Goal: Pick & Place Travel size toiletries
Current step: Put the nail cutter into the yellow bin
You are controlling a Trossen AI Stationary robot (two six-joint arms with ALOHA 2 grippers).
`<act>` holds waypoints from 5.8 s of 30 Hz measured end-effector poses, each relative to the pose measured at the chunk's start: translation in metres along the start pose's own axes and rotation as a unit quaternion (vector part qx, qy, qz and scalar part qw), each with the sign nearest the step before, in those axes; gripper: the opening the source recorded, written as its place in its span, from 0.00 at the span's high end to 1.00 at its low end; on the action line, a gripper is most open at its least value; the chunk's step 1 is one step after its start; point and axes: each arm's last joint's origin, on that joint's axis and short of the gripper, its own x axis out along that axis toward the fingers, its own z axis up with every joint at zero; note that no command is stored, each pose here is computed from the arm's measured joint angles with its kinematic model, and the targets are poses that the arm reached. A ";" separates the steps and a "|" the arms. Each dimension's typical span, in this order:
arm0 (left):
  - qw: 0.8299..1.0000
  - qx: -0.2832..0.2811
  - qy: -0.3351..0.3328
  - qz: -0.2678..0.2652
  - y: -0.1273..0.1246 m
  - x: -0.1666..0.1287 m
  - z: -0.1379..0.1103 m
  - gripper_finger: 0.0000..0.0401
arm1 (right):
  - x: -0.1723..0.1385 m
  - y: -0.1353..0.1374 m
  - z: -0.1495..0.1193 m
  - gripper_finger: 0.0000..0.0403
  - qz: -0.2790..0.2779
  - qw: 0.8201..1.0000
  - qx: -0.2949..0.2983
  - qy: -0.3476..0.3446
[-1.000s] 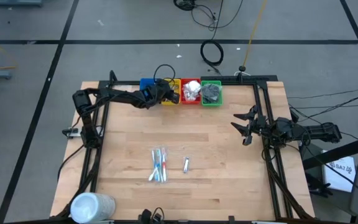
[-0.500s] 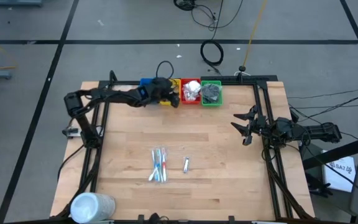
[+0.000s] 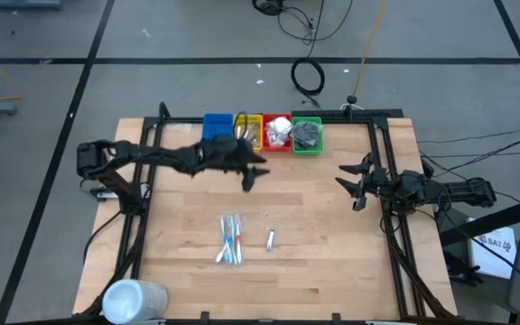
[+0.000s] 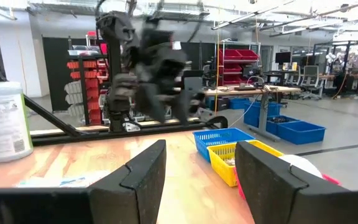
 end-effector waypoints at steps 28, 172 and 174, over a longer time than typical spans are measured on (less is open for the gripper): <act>0.985 0.029 -0.156 -0.070 -0.041 -0.080 -0.060 0.52 | 0.013 0.011 0.003 0.55 0.078 0.983 0.164 -0.004; 0.990 -0.080 -0.114 0.004 -0.057 0.020 -0.025 0.91 | 0.189 0.103 -0.039 0.71 -0.127 0.895 -0.390 0.177; 0.990 -0.078 -0.115 0.004 -0.057 0.020 -0.025 0.91 | 0.187 0.104 -0.039 0.62 -0.142 0.895 -0.382 0.183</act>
